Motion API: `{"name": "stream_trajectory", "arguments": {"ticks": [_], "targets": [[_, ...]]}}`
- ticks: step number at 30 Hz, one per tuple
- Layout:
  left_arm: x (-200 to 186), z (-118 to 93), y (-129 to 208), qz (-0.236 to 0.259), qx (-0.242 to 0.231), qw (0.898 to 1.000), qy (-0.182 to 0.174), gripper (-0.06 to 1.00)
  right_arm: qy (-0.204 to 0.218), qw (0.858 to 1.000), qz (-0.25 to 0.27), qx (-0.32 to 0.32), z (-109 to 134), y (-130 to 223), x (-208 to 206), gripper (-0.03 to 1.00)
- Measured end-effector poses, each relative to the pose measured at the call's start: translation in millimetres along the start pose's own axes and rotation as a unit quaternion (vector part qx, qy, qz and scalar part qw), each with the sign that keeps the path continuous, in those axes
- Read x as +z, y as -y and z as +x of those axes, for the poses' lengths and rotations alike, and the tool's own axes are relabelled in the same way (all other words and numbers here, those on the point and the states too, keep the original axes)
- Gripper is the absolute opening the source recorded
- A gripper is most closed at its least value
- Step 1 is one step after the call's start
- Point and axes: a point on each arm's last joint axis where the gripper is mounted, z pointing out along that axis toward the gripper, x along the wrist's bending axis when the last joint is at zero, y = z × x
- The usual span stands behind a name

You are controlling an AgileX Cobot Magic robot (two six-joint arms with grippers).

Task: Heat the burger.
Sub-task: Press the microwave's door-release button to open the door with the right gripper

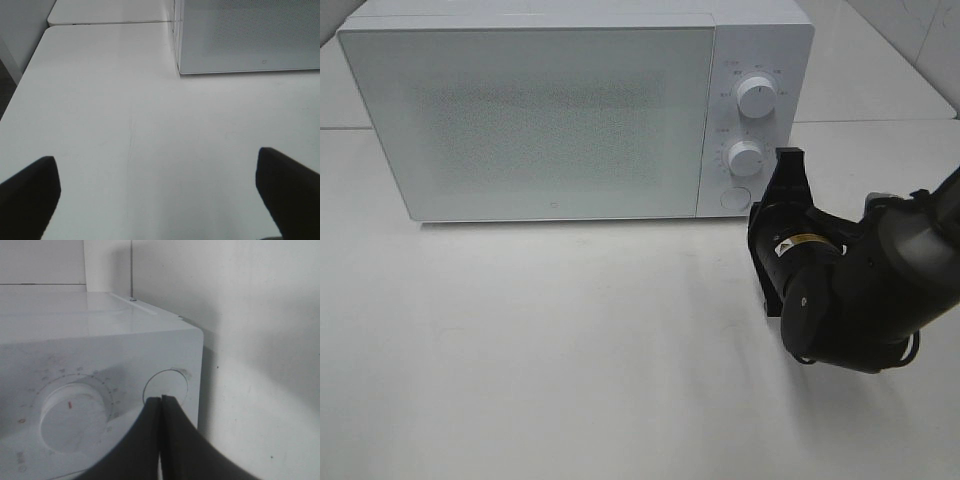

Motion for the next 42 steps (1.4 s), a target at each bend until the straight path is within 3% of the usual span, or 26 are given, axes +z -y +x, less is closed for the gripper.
{"name": "stream_trajectory", "arguments": {"ticks": [19,28,42], "targets": [[0,0,0,0.000,0.000,1.000,0.000,0.99,0.014,1.000,0.010,0.001,13,7,38,0.02],[0,0,0,0.000,0.000,1.000,0.000,0.99,0.033,0.999,0.017,-0.008,1,11,45,0.02],[0,0,0,0.000,0.000,1.000,0.000,0.99,0.009,1.000,0.010,-0.001,4,17,54,0.02]]}}
